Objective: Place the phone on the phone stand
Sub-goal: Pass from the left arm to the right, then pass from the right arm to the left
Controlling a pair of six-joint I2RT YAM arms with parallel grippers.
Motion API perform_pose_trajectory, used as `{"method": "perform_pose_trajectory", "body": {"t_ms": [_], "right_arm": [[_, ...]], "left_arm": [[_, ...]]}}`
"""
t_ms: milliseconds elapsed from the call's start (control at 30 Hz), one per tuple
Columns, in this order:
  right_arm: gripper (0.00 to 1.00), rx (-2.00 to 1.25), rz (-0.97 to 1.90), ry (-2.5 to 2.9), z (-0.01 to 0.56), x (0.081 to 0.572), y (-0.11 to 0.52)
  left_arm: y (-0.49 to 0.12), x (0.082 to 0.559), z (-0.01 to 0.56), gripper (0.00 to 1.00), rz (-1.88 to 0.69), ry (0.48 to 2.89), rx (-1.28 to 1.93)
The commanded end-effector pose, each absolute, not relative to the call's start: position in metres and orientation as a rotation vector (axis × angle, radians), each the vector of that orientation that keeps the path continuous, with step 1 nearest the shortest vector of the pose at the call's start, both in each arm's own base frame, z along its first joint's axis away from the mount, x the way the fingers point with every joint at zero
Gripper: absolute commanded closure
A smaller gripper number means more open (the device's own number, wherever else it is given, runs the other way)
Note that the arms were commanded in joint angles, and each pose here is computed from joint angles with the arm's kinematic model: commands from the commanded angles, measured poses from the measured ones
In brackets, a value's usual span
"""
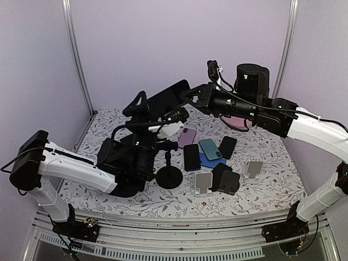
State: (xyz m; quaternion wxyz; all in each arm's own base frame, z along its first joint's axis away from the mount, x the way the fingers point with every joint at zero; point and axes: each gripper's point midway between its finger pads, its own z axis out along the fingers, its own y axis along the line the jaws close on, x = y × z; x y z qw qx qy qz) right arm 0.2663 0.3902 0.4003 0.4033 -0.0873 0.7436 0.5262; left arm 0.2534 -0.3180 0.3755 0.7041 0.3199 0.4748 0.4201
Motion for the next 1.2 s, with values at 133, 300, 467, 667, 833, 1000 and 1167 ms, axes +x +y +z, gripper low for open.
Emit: {"method": "perform_pose_trajectory", "body": {"t_ms": [133,300,467,667,833,1000,1167], "right_arm": [[0.98,-0.276,1.196,1.703,0.463,0.264,0.362],[0.98,-0.335,1.111,1.723,0.463,0.257,0.349],[0.98,-0.434,1.026,1.757,0.462,0.243,0.332],[0.98,-0.629,1.038,1.788,0.457,0.219,0.336],[0.98,-0.812,1.126,1.78,0.45,0.193,0.347],[0.98,-0.926,1.171,1.832,0.424,0.181,0.359],[0.98,-1.024,1.201,1.834,0.407,0.165,0.367]], "left_arm": [[-0.285,0.239,0.386,0.03,0.625,1.243,0.524],[-0.308,0.226,0.366,0.03,0.304,1.399,0.619],[-0.293,0.191,0.382,0.03,-0.279,1.512,0.609],[-0.282,0.168,0.39,0.05,-0.679,1.523,0.617],[-0.287,0.154,0.375,0.13,-0.971,1.542,0.715],[-0.303,0.126,0.359,0.19,-1.188,1.528,0.864],[-0.312,0.113,0.343,0.25,-1.279,1.535,0.919]]}}
